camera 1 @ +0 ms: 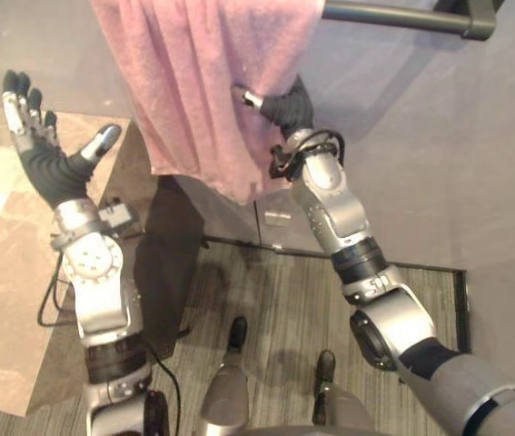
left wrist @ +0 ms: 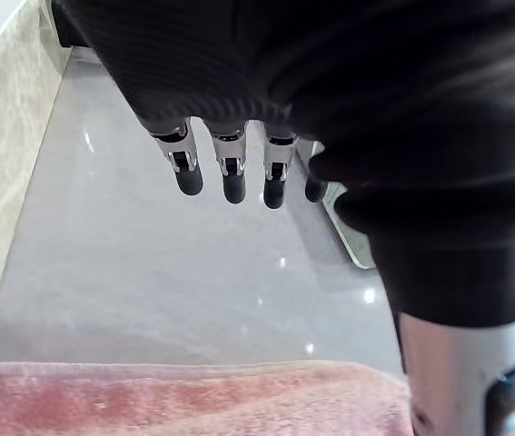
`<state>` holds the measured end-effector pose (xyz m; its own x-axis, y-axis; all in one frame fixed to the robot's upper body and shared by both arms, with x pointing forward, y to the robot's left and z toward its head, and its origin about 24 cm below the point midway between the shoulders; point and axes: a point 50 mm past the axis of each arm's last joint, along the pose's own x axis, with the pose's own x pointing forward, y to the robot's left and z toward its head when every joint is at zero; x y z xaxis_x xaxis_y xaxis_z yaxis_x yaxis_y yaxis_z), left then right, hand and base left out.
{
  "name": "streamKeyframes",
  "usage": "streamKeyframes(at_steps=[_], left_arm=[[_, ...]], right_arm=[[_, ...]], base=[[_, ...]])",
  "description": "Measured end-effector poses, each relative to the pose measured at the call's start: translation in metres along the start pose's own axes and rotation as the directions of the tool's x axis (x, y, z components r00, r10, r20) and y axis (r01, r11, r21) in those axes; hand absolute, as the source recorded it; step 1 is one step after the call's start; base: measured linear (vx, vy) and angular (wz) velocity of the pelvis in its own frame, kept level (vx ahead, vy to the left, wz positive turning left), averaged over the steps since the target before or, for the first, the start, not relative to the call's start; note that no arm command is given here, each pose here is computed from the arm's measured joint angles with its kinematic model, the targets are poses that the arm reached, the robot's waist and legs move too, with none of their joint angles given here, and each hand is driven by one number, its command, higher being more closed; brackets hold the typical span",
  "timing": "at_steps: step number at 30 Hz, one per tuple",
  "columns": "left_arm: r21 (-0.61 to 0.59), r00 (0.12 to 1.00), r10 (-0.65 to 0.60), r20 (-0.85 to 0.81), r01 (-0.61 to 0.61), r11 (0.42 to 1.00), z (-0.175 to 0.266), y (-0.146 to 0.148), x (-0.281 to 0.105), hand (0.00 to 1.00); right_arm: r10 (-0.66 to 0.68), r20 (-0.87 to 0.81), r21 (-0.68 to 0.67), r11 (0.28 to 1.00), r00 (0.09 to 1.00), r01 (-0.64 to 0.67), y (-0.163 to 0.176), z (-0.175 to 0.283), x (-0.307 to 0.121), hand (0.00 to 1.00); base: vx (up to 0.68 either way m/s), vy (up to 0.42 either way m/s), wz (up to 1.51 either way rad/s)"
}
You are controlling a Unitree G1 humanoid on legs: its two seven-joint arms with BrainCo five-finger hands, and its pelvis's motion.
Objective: Organize washtable
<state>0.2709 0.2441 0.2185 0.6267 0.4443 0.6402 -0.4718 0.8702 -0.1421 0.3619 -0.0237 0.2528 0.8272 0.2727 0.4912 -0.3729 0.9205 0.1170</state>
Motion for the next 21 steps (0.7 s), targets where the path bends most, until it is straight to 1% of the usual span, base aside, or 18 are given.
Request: streamKeyframes(at_steps=[5, 8, 9, 11, 13, 14, 17, 19, 21], left_arm=[[-0.057, 0.997, -0.073, 0.014, 0.074, 0.996, 0.004, -0.018, 0.028, 0.0], [-0.084, 0.984, -0.17, 0.056, 0.175, 0.981, 0.016, -0.032, 0.044, 0.0], [-0.115, 0.974, -0.219, 0.058, 0.225, 0.968, 0.018, -0.04, 0.049, 0.0], [-0.173, 0.976, -0.211, 0.053, 0.217, 0.961, 0.016, -0.041, 0.051, 0.0], [-0.215, 0.968, -0.243, 0.068, 0.252, 0.944, 0.019, -0.044, 0.054, 0.0], [-0.26, 0.963, -0.259, 0.069, 0.268, 0.928, 0.02, -0.048, 0.057, 0.0], [-0.311, 0.946, -0.319, 0.056, 0.32, 0.895, 0.02, -0.052, 0.062, 0.0], [-0.312, 0.922, -0.384, 0.052, 0.38, 0.871, 0.023, -0.06, 0.067, 0.0], [-0.287, 0.905, -0.424, 0.043, 0.418, 0.862, 0.024, -0.063, 0.07, 0.0]], right_arm=[[0.013, 0.045, 0.046, 0.999, 0.999, -0.015, 0.004, 0.008, 0.0, 1.0], [0.037, 0.085, 0.066, 0.997, 0.996, -0.043, 0.008, 0.016, -0.001, 1.0], [0.048, 0.097, 0.066, 0.996, 0.994, -0.055, 0.009, 0.018, -0.002, 1.0], [0.062, 0.108, 0.059, 0.996, 0.992, -0.069, 0.008, 0.021, -0.004, 1.0], [0.076, 0.13, 0.055, 0.995, 0.989, -0.084, 0.006, 0.026, -0.007, 1.0], [0.085, 0.139, 0.058, 0.994, 0.987, -0.094, 0.006, 0.027, -0.01, 1.0], [0.108, 0.148, 0.054, 0.992, 0.983, -0.117, 0.008, 0.026, -0.016, 1.0], [0.127, 0.156, 0.062, 0.989, 0.98, -0.137, 0.013, 0.025, -0.02, 1.0], [0.137, 0.167, 0.08, 0.985, 0.976, -0.152, 0.016, 0.027, -0.022, 1.0]], base=[[-0.01, 0.012, -0.05], [0.0, 0.016, -0.1], [0.01, 0.017, -0.06], [0.0, 0.0, 0.0], [0.0, 0.0, 0.0], [0.0, 0.0, 0.0], [-0.02, 0.0, 0.01], [-0.08, 0.002, 0.05], [-0.06, 0.007, -0.02]])
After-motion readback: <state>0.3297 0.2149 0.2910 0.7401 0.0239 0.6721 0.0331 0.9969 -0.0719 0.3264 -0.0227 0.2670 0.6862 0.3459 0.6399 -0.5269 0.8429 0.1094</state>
